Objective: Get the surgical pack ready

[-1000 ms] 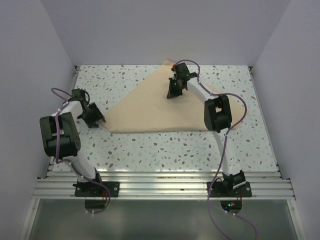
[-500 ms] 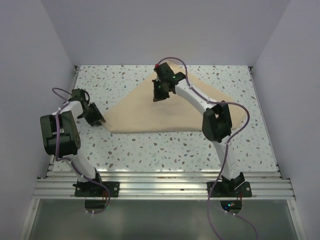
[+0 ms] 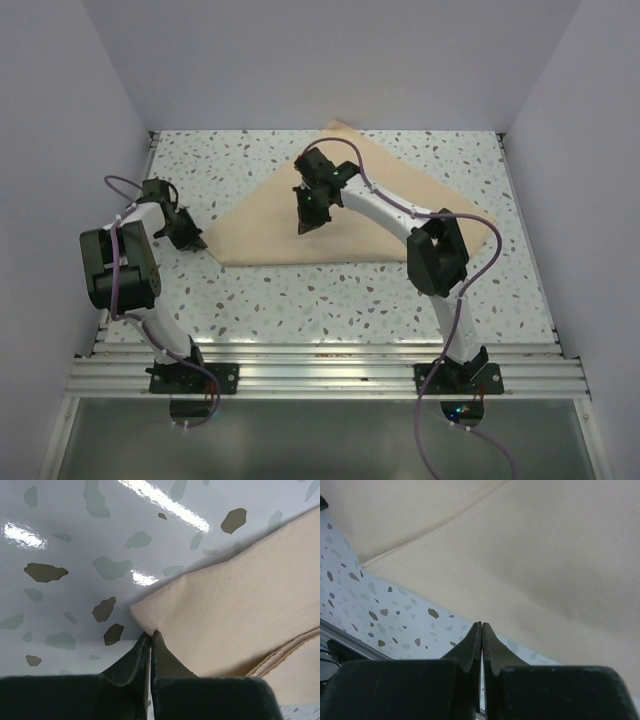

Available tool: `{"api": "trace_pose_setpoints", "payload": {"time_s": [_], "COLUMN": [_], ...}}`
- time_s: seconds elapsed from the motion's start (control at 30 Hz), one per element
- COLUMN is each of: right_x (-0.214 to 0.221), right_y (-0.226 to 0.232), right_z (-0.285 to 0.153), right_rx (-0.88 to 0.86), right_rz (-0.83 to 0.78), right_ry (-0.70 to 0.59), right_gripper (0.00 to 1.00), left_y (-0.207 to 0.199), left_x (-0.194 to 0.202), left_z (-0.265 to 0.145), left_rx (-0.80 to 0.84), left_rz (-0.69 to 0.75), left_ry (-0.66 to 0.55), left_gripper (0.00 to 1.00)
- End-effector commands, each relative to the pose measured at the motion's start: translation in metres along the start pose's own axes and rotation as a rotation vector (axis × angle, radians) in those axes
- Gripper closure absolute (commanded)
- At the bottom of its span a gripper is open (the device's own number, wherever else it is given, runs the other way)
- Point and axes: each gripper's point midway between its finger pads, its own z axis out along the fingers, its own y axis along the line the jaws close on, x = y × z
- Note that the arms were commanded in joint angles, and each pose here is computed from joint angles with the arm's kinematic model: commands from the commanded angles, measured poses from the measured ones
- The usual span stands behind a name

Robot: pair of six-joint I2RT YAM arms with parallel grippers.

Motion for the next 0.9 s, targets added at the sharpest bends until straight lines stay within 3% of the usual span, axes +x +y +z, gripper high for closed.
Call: {"api": "trace_pose_setpoints", "payload": {"time_s": [0.0,0.33,0.5,0.87], "right_x": [0.026,0.053,0.062,0.079], "right_y": [0.002,0.008,-0.011,-0.036], "right_z": [0.006,0.048,0.067,0.088], "right_rx": [-0.015,-0.045,0.024,0.116], "right_rz": [0.026,0.037,0.047,0.035], "right_ry": [0.099,0.184,0.204,0.251], "right_gripper": [1.00,1.00,1.00,1.00], "left_y": [0.007,-0.003,-0.012,-0.063], "left_x": [0.002,-0.003,-0.004,-0.020], "left_z": [-0.007,-0.019,-0.025,-0.073], "left_rx": [-0.031,0.006,0.047,0.263], "left_rz": [0.022,0.008,-0.001,-0.064], "left_ry": [0.000,-0.020,-0.029,-0.110], "left_gripper": [0.98,0.99,1.00,1.00]}}
